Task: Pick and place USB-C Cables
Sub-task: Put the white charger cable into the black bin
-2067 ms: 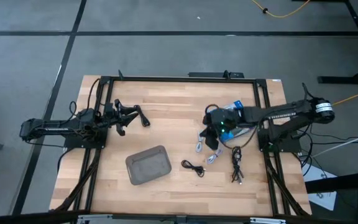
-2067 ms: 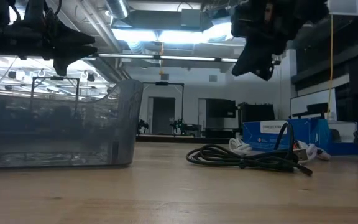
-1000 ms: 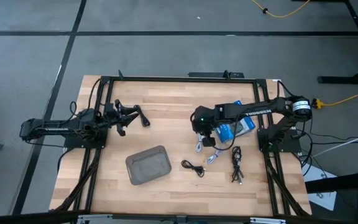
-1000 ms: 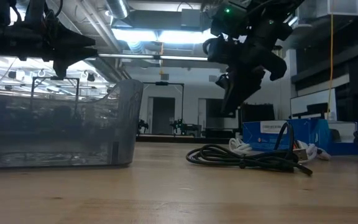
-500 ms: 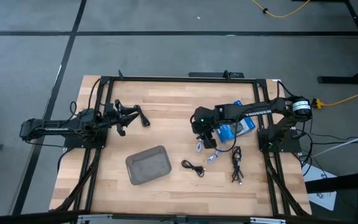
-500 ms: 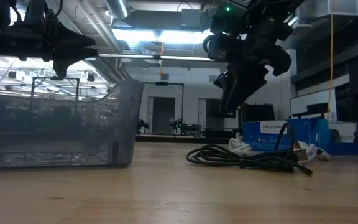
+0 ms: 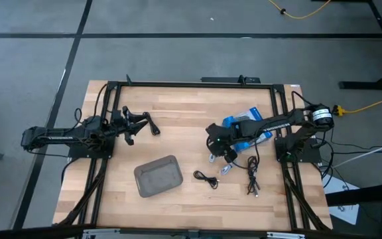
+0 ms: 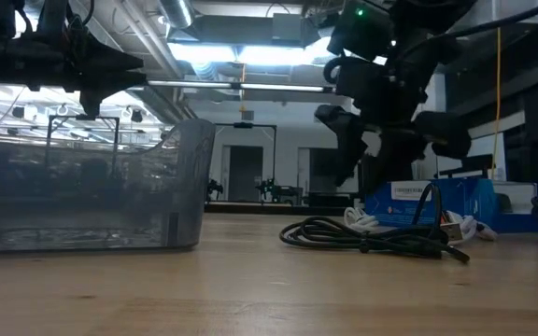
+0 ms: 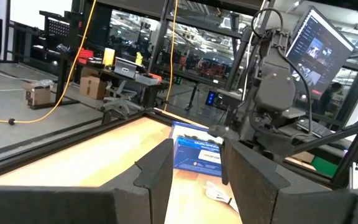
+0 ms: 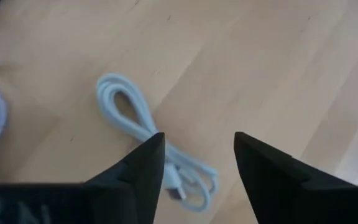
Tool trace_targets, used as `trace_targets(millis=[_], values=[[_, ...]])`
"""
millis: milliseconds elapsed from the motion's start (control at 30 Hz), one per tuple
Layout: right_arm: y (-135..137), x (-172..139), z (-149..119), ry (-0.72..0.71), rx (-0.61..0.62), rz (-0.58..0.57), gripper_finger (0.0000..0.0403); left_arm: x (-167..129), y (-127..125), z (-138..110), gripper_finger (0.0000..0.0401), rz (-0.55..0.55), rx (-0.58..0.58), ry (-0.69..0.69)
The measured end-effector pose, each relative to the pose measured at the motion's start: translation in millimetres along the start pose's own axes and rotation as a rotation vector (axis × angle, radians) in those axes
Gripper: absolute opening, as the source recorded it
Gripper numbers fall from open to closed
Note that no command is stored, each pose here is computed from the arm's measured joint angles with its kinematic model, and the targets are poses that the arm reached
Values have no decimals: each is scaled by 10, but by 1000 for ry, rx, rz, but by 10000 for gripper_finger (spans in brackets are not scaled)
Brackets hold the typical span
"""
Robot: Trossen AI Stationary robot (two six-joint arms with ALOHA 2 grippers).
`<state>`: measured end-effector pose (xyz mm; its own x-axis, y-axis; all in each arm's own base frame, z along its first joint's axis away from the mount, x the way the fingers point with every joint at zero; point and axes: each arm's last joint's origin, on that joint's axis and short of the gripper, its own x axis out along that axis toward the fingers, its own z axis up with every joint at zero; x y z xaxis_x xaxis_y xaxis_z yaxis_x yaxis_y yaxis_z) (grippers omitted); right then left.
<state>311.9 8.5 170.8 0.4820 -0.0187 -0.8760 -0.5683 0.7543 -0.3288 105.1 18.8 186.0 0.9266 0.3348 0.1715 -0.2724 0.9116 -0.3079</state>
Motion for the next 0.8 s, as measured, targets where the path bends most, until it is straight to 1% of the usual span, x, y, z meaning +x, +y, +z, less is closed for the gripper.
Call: trace_targets(millis=[100, 367, 500, 667, 800], values=[[21, 25, 16, -36, -5, -18, 197, 0, 0, 0, 140, 0, 0, 0], [123, 101, -103, -2, -8, 12, 197, 0, 0, 0, 140, 0, 0, 0], [153, 228, -132, 19, -13, 29, 197, 0, 0, 0, 140, 0, 0, 0], [176, 427, -155, 51, -65, 34, 197, 0, 1, -4, 140, 1, 1, 4], [160, 470, -146, 68, -58, 21, 188, 0, 3, -10, 140, 2, 2, 10]])
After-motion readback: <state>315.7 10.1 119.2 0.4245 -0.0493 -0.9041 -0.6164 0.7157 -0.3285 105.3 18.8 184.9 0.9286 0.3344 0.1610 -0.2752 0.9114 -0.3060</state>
